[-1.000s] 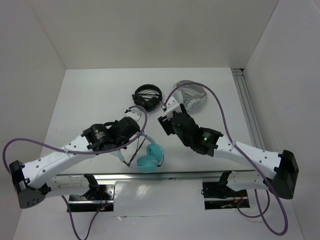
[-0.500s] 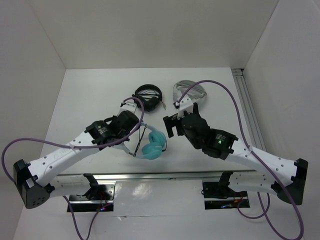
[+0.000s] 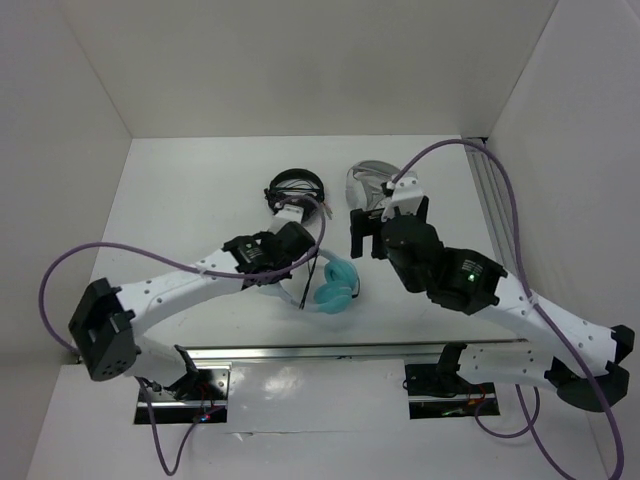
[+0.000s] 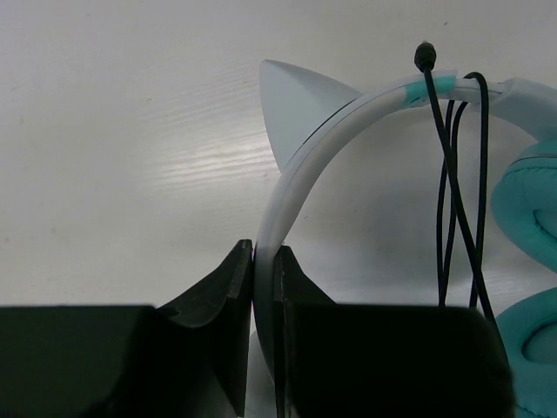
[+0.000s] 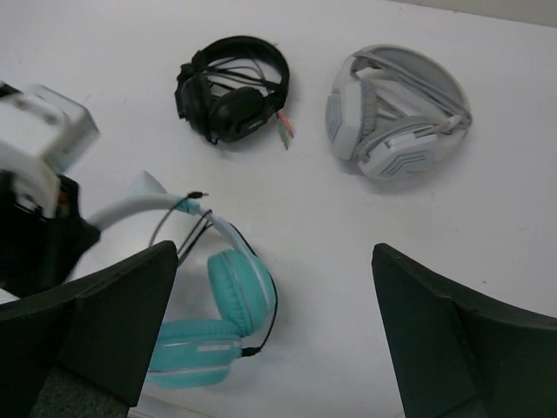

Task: Wrap the headphones

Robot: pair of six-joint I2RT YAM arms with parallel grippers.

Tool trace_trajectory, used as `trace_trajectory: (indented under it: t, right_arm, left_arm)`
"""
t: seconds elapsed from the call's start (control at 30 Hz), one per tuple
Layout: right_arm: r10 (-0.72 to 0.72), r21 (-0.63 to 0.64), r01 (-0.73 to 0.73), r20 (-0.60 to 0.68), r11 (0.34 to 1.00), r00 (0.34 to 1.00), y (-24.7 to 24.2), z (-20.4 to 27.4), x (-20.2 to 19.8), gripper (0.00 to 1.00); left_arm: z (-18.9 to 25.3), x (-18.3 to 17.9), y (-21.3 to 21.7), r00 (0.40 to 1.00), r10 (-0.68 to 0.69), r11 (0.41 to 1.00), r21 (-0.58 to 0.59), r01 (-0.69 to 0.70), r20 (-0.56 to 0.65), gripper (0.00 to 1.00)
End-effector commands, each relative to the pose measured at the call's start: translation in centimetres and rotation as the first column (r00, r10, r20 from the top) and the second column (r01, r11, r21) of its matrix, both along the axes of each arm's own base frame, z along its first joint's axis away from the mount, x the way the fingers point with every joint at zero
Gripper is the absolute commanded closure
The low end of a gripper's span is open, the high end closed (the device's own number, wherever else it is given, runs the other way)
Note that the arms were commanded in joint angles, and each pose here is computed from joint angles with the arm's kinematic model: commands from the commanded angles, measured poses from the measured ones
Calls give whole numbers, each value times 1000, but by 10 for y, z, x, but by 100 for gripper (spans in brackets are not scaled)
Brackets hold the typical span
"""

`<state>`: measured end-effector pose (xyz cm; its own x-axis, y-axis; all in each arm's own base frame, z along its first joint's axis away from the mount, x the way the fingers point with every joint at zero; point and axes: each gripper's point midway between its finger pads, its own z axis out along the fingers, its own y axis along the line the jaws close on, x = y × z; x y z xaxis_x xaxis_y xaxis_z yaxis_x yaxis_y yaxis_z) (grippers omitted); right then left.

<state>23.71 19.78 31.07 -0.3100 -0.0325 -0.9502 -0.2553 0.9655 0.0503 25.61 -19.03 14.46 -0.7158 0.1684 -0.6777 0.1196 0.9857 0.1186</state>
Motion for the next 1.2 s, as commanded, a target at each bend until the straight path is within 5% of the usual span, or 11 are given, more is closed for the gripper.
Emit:
trace_trajectory:
  t: [0.0, 0.27, 0.6, 0.63, 0.67, 0.87, 0.93, 0.97, 1.17]
  right_arm:
    - [-148, 39, 148, 7, 988, 989, -44, 33, -10, 0]
    - [-140, 70, 139, 8, 988, 990, -66, 51, -25, 0]
    - [-64, 89, 67, -38, 994, 997, -62, 24, -36, 0]
    - [-64, 89, 67, -38, 994, 997, -62, 24, -36, 0]
    - [-64, 89, 67, -38, 994, 997, -62, 24, -36, 0]
    - [5, 129, 0, -41, 992, 999, -42, 30, -35, 0]
    - [93, 153, -86, -37, 984, 995, -28, 37, -41, 0]
    - [119, 187, -115, -13, 976, 993, -25, 49, -43, 0]
    - [152, 235, -148, 0, 961, 988, -32, 74, -54, 0]
  left_arm:
    - [32, 38, -59, 991, 44, 975, -221, -14, 130, 100]
    - [-14, 82, -176, 989, -51, 972, -219, 80, 138, 100]
    - [-87, 89, -198, 999, 41, 975, -221, -36, 20, 100]
    - [-90, 87, -199, 999, 36, 974, -224, -32, 13, 94]
    - [-98, 80, -198, 999, 33, 976, -213, -32, 0, 79]
    - [-89, 68, -185, 1000, 29, 978, -206, -28, 5, 50]
    - [-75, 65, -177, 999, 44, 974, -225, -38, 23, 25]
    - [-69, 65, -174, 998, 51, 973, -228, -42, 36, 0]
    - [-12, 45, -141, 991, 59, 967, -252, -27, 121, 0]
